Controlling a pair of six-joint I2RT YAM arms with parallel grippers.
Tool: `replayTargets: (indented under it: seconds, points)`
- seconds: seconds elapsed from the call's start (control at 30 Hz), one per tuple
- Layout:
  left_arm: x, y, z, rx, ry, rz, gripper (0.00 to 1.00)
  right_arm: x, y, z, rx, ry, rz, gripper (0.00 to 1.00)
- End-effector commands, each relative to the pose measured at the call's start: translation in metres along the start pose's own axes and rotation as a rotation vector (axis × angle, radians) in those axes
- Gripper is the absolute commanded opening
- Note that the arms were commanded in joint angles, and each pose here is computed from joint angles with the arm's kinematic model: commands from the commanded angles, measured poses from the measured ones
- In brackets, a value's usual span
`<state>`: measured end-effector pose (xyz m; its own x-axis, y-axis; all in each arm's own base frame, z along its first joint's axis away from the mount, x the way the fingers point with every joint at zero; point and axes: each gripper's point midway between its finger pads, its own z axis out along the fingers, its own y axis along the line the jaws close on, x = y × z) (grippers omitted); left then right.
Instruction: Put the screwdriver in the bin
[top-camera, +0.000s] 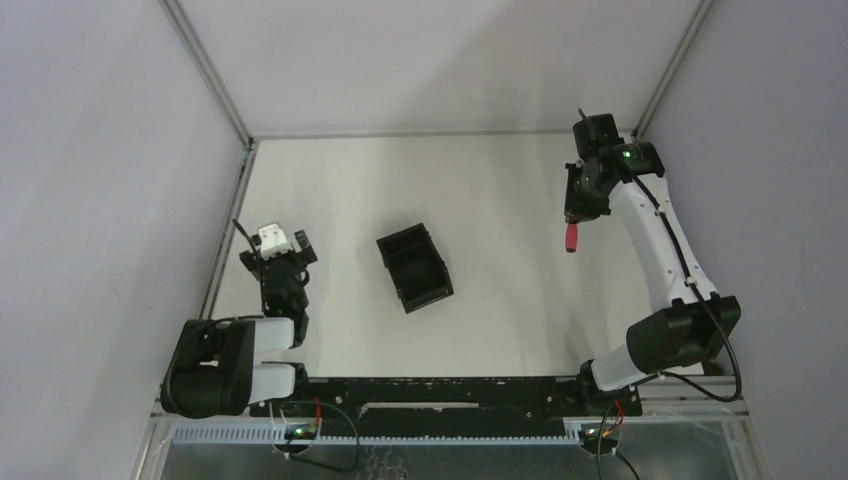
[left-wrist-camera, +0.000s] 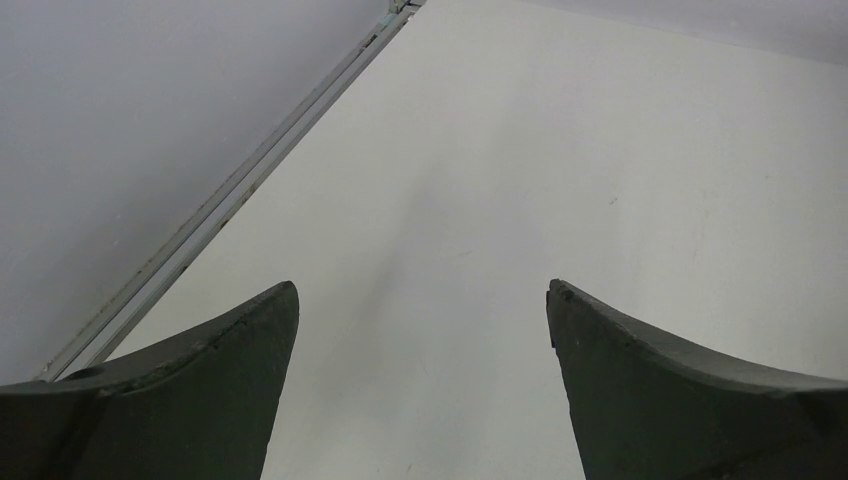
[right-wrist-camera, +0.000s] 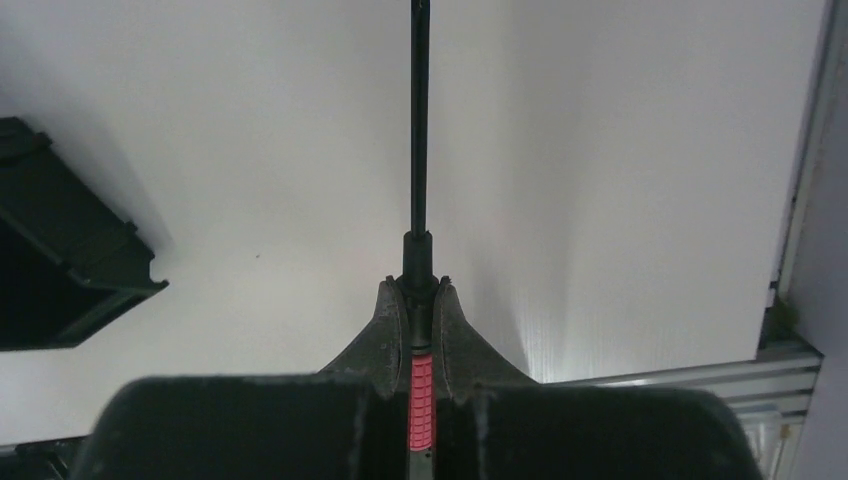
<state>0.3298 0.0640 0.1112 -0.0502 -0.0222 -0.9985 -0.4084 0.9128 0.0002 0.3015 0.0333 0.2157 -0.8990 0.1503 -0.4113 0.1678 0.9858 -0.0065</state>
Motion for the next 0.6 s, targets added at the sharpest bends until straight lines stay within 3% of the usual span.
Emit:
replayTargets:
  seconds: [0.0,0.13,0.37,0.57]
  points:
    - [-0.027,-0.006,0.010,0.011,-0.068,-0.036,0.98,0.015,0.011,-0.022,0.014,0.033,-0.021,0.00]
    - [-0.026,-0.006,0.010,0.010,-0.066,-0.035,0.98,0.000,0.076,-0.026,-0.127,-0.067,-0.080,0.00]
    - [-0.027,-0.006,0.010,0.011,-0.068,-0.035,0.98,0.016,0.237,-0.046,-0.450,-0.125,-0.350,0.00]
    - [-0.026,-0.006,0.010,0.010,-0.066,-0.034,0.98,0.033,0.296,-0.032,-0.488,-0.140,-0.504,0.00]
